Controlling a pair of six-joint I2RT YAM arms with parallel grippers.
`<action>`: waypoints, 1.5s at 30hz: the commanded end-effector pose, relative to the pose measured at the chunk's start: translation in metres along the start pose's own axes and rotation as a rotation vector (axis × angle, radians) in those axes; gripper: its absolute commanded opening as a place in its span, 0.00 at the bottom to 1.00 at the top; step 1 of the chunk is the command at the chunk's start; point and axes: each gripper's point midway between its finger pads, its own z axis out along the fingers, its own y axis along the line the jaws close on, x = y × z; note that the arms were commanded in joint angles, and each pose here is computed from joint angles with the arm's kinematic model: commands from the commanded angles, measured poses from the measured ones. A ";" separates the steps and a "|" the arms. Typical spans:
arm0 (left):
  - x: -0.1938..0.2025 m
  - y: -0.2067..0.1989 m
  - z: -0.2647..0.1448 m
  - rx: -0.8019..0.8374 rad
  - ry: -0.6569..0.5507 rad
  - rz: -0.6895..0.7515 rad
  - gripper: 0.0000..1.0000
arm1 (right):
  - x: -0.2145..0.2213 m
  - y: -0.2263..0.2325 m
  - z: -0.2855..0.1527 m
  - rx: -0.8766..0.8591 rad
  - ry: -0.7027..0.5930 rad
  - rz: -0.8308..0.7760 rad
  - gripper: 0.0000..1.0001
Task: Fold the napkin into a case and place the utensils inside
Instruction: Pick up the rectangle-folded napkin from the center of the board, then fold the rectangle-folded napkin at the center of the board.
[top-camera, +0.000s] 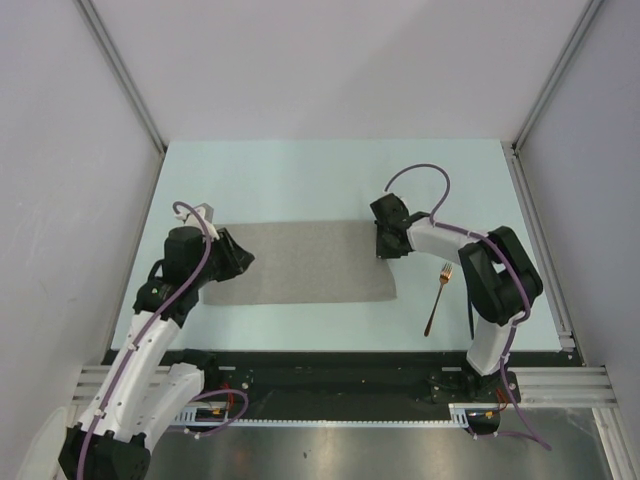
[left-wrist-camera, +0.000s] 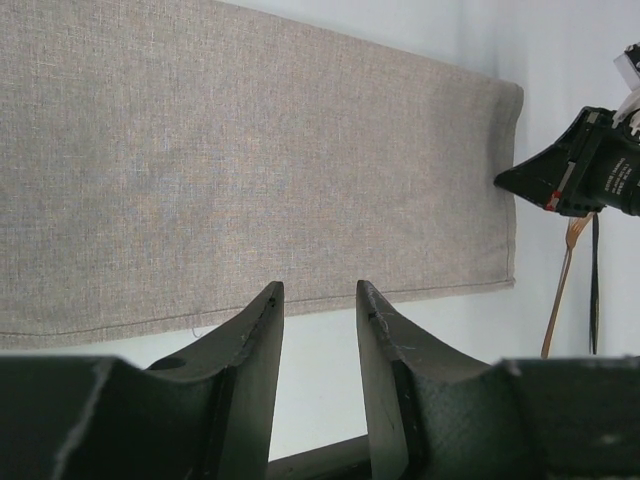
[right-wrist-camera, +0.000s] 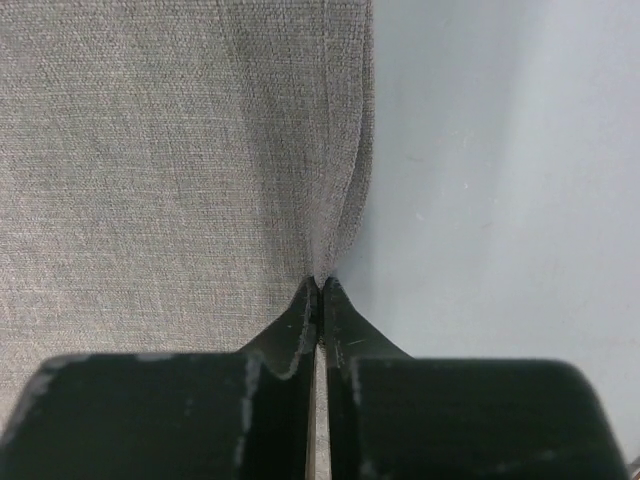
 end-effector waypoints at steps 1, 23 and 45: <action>-0.009 -0.009 -0.008 0.031 -0.014 0.044 0.40 | 0.038 -0.033 0.019 0.109 0.101 -0.021 0.00; 0.007 -0.011 0.016 0.060 0.064 -0.011 0.40 | -0.043 -0.031 -0.072 -0.034 -0.121 -0.012 0.00; 0.003 0.005 0.006 -0.004 0.028 0.017 0.40 | -0.022 0.309 -0.044 -0.639 0.011 -0.042 0.00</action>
